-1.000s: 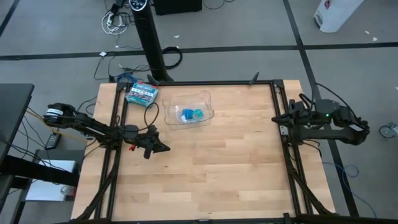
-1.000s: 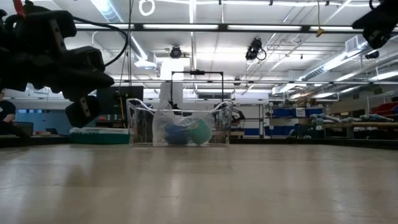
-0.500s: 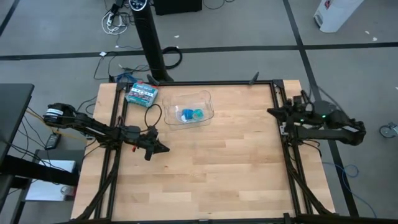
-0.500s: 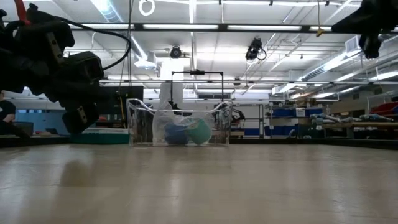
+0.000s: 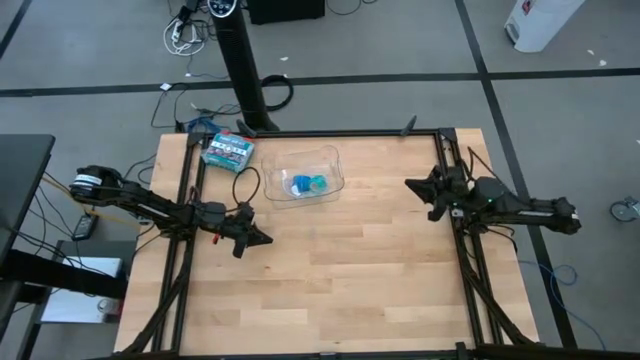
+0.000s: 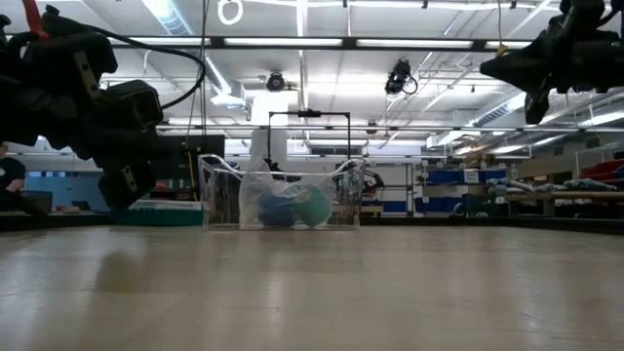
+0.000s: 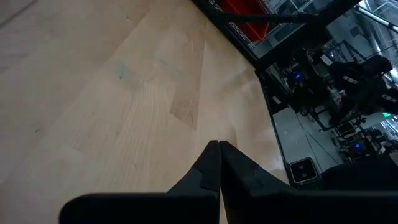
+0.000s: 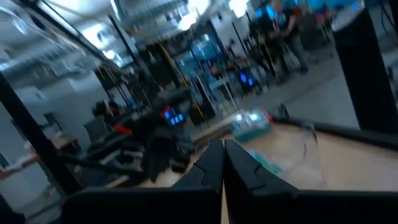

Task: Roll bandage
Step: Return to Home Position

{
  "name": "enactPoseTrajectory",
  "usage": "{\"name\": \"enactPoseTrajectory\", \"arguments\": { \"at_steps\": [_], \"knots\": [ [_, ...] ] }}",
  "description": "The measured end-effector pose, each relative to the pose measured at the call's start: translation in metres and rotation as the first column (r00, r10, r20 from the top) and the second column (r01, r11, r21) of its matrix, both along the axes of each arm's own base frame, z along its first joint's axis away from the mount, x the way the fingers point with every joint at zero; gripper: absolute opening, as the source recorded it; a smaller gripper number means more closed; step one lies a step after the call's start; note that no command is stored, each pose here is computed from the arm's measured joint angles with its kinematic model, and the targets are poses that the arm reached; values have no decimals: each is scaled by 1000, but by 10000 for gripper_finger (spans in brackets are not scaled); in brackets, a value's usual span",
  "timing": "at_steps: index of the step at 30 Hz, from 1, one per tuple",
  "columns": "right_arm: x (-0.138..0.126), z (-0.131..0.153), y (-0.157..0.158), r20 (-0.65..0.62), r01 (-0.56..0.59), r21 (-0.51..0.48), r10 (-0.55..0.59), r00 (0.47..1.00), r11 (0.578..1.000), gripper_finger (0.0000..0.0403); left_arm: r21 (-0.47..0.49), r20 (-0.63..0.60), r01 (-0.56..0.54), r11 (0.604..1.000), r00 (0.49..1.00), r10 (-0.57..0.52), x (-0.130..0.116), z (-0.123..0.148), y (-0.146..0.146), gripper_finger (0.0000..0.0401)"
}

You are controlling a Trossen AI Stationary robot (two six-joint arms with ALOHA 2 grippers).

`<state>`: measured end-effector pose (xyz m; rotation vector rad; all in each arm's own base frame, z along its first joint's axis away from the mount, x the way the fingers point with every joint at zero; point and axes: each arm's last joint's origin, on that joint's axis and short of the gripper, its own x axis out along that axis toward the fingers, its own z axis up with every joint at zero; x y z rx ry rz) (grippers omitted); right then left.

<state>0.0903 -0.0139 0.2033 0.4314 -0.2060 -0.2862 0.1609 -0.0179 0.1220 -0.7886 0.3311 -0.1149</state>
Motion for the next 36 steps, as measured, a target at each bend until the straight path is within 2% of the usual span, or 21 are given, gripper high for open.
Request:
{"name": "enactPoseTrajectory", "arguments": {
  "at_steps": [5,11,14,22,29,36],
  "knots": [
    [3,-10,0,132,12,-45,-6,991,999,4,-1,1,0,1000,1000,0,0,0,0,6],
    [3,-8,0,150,-13,-41,19,988,999,1,-1,5,0,1000,1000,0,1,1,0,6],
    [4,-9,1,142,-51,-39,56,988,998,3,-2,15,0,1000,1000,0,2,3,0,6],
    [6,-14,1,96,-58,-21,59,994,998,1,-2,21,-1,1000,1000,1,3,4,0,6],
    [7,-18,2,34,-64,-93,67,997,994,0,-2,21,-1,1000,1000,1,3,4,0,6],
    [5,-12,1,93,-40,-104,50,994,994,2,-3,22,-1,1000,1000,1,4,4,0,6]
  ]
}}
